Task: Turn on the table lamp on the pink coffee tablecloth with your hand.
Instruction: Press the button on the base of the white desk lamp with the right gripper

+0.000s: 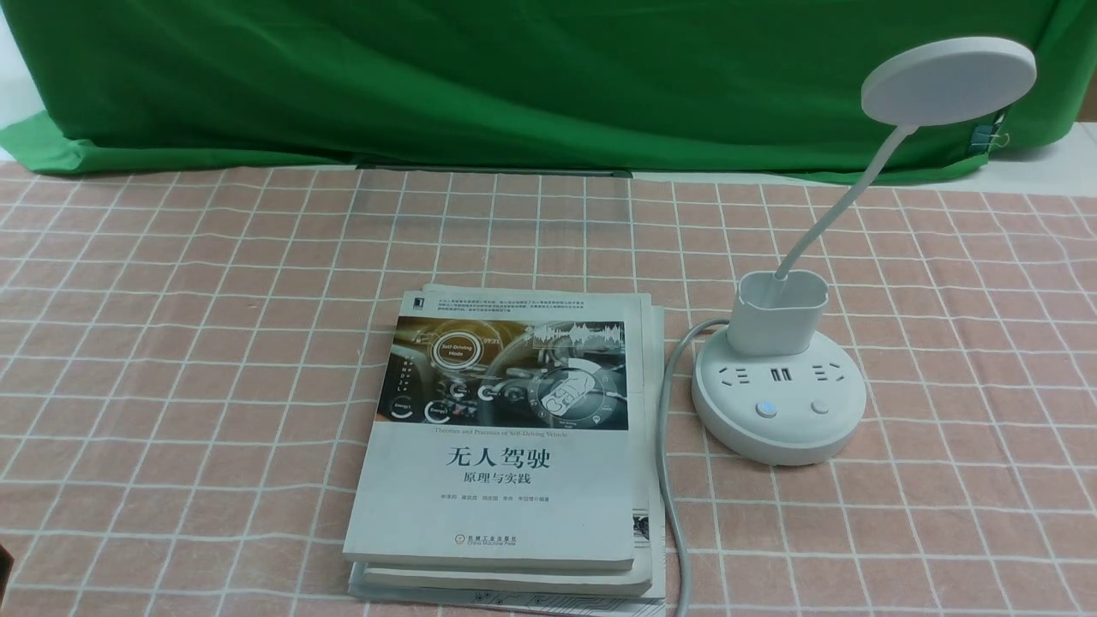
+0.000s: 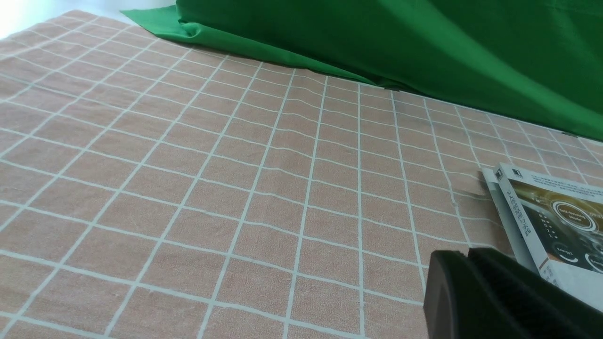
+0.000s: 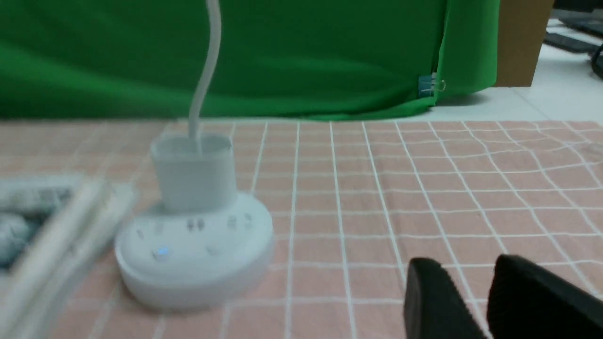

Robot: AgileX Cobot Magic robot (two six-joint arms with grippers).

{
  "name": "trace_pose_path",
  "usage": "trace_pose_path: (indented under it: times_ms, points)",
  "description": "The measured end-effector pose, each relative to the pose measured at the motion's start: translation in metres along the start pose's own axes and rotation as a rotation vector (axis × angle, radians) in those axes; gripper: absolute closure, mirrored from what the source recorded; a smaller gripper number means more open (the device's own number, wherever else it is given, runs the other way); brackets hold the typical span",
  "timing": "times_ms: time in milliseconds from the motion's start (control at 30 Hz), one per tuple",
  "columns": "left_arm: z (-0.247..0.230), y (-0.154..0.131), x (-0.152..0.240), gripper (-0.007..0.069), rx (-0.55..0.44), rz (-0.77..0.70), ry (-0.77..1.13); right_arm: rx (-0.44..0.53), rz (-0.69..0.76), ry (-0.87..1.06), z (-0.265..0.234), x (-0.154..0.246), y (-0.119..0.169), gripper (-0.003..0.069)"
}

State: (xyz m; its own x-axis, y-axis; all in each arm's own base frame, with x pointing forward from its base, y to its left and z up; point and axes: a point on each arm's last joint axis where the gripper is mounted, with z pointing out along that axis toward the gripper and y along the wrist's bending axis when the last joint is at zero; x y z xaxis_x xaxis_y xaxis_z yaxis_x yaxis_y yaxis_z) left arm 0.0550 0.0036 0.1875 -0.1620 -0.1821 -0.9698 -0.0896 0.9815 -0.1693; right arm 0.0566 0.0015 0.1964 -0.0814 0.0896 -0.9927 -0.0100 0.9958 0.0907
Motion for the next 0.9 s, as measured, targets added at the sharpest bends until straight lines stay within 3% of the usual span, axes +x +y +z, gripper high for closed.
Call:
trace_pose_path:
  times_ms: [167, 300, 433, 567, 767, 900]
  points:
    - [0.000, 0.000, 0.000, 0.0606, 0.000, 0.000, 0.000, -0.018, 0.258, -0.147, -0.001, -0.013, 0.000, 0.0417]
    - [0.000, 0.000, 0.000, 0.0606, 0.000, 0.000, 0.000, -0.043, 0.368, -0.244, -0.003, -0.022, 0.000, 0.0426]
    - [0.000, 0.000, 0.000, 0.0606, 0.000, 0.000, 0.000, -0.050, 0.427, -0.154, -0.001, -0.021, 0.001, 0.0511]
    - [0.000, 0.000, 0.000, 0.0606, 0.000, 0.000, 0.000, -0.085, 0.305, 0.109, 0.008, -0.057, 0.013, 0.0593]
    - [0.000, 0.000, 0.000, 0.0606, 0.000, 0.000, 0.000, -0.193, -0.012, 0.681, 0.068, -0.096, 0.045, 0.0592]
    - [0.000, 0.000, 0.000, 0.0606, 0.000, 0.000, 0.000, -0.254, -0.148, 0.858, 0.117, -0.094, 0.066, 0.0592]
